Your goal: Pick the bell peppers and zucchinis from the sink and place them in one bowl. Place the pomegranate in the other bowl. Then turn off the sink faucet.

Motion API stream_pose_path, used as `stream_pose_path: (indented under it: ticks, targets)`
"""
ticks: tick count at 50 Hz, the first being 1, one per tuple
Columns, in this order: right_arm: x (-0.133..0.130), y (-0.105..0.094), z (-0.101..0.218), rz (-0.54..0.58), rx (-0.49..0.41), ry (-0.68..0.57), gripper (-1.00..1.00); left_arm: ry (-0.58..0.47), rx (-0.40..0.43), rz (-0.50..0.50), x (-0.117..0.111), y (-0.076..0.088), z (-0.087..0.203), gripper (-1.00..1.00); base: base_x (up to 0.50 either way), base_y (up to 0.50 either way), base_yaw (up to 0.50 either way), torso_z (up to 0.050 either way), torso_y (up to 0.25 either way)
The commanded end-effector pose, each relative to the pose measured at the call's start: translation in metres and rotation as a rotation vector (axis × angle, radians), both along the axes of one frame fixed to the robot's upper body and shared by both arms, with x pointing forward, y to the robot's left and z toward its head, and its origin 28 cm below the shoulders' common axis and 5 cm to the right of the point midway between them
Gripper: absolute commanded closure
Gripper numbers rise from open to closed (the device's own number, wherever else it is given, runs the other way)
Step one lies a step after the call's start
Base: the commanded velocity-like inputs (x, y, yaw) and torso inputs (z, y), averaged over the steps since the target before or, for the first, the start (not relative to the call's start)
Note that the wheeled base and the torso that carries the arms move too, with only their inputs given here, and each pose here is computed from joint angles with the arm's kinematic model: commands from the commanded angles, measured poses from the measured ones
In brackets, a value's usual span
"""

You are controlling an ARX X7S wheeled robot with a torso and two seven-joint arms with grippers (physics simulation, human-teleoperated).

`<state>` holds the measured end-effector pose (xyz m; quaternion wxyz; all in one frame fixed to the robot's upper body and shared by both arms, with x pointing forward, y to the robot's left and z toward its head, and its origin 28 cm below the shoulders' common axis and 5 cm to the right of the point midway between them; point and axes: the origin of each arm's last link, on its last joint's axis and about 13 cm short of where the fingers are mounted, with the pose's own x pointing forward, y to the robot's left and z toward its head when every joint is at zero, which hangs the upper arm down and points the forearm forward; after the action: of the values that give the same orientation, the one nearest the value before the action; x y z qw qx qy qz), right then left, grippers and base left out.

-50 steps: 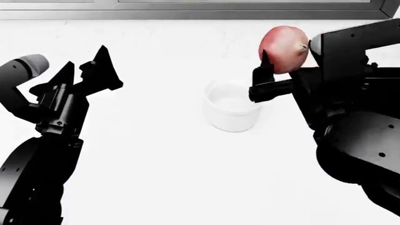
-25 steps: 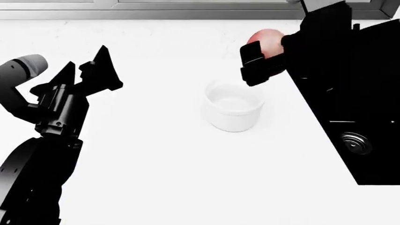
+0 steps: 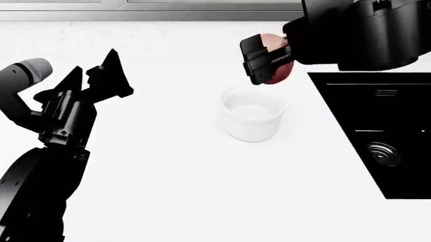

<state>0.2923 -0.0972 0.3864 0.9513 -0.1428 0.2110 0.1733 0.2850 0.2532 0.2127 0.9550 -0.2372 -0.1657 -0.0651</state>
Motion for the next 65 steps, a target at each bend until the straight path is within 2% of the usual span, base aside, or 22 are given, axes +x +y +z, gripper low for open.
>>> stream_pose_path:
  ticks: [1, 21, 65]
  targets:
    - [0.016, 0.009, -0.001, 0.068, -0.015, 0.073, 1.0, -0.002, -0.001, -0.001, -0.001, 0.0, 0.0, -1.0, 0.0, 0.0, 0.0, 0.0, 0.0]
    - [0.045, 0.012, -0.016, 0.075, -0.012, 0.116, 1.0, -0.005, -0.002, -0.004, -0.002, 0.0, 0.0, -1.0, 0.0, 0.0, 0.0, 0.001, 0.0]
    - [0.08, 0.011, -0.044, 0.05, -0.008, 0.194, 1.0, -0.009, -0.001, -0.006, -0.002, 0.002, 0.002, -1.0, 0.0, 0.0, 0.0, 0.0, 0.0]
